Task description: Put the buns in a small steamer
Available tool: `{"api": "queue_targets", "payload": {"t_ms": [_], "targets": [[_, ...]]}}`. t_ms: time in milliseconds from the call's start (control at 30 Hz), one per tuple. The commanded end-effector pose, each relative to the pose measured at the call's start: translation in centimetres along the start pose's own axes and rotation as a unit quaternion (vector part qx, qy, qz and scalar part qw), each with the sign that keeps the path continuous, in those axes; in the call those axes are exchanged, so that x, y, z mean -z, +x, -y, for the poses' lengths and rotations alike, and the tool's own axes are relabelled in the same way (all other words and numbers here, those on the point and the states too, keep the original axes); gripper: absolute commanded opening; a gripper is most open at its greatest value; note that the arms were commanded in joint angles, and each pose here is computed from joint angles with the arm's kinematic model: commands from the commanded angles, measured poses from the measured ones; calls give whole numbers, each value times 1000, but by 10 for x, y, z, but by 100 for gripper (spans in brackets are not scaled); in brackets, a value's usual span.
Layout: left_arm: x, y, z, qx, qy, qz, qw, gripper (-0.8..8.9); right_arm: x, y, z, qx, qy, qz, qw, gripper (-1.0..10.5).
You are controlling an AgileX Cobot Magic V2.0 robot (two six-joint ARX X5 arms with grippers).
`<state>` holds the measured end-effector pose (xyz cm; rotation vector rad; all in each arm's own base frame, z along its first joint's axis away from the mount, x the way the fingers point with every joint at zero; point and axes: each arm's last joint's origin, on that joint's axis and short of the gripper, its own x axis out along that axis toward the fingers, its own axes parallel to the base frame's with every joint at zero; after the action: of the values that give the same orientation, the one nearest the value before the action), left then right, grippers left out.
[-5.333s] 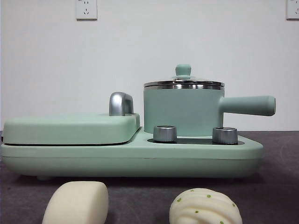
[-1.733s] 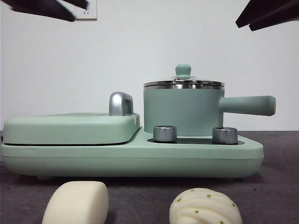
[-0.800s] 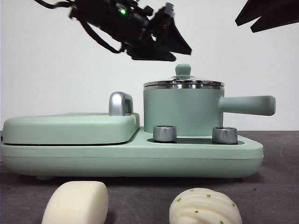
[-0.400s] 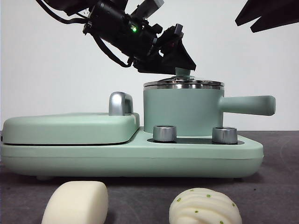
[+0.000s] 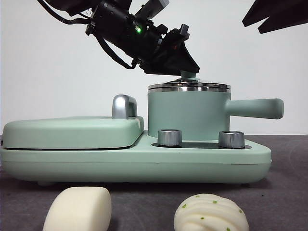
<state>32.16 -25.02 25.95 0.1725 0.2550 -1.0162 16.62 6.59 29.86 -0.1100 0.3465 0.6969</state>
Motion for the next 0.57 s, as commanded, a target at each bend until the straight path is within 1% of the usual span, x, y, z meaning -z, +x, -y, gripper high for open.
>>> {"api": "queue_targets", "payload": {"t_ms": [33, 333, 467, 567], "targets": [[0, 8, 0, 2, 5, 1, 1000, 148, -6, -1, 0, 1, 1, 12, 1000, 255], [5, 11, -1, 3, 1, -9, 1000, 158, -6, -1, -1, 1, 1, 11, 1000, 255], [8, 11, 0, 5, -4, -22, 1000, 219, -6, -1, -1, 1, 2, 10, 1000, 255], [9, 11, 0, 7, -7, -30, 1000, 199, -6, -1, -1, 1, 2, 10, 1000, 255]]}}
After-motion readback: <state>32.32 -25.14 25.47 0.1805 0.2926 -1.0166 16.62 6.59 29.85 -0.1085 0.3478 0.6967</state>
